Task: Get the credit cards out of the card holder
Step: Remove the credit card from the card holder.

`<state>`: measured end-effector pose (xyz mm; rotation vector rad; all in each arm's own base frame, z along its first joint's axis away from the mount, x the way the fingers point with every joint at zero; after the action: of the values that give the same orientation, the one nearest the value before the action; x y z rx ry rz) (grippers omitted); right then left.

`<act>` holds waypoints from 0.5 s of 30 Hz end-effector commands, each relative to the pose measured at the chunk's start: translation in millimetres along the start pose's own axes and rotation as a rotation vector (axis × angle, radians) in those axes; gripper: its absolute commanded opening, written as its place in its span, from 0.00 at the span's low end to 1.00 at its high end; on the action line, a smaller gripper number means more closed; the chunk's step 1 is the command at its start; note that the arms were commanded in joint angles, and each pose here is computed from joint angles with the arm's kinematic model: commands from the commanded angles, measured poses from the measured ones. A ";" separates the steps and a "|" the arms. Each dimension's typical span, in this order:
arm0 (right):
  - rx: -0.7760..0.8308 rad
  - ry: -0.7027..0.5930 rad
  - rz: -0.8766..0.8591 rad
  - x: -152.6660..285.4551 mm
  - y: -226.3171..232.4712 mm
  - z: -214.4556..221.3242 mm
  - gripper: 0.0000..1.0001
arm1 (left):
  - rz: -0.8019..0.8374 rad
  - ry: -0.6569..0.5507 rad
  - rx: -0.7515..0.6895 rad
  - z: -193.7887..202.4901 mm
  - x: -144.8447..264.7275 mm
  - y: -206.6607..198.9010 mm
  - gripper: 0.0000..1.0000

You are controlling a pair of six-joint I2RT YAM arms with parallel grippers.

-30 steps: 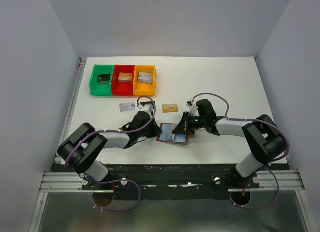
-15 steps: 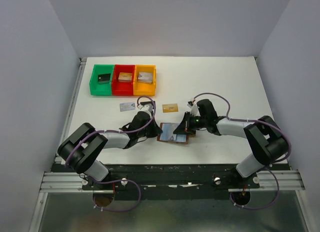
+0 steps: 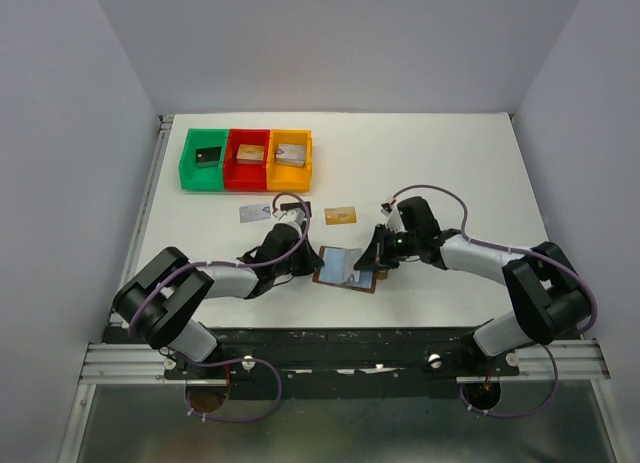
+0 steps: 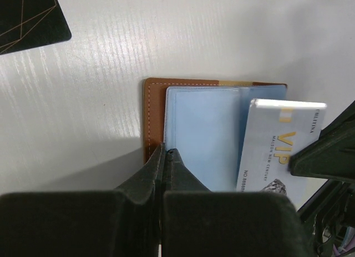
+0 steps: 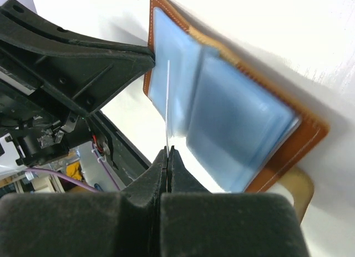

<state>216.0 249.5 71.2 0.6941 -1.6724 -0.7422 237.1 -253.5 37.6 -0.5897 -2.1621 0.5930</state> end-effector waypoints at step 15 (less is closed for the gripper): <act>0.340 -0.083 0.080 69.6 41.2 -10.2 0.00 | 0.002 -0.022 -0.031 -22.8 35.4 -23.4 0.93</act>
<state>212.1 228.8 125.1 0.7579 -1.8374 -0.5900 229.6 -247.4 53.4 -0.6079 -2.1775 0.5802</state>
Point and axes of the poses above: each gripper's point midway between its finger pads, its own x axis back along the fingers, its own y axis along the line the jaws close on, z = x × y, the point moved 2 cm from there along x, back along the fingers, and after that the axes turned 2 degrees about -x, right-handed, at the moved point
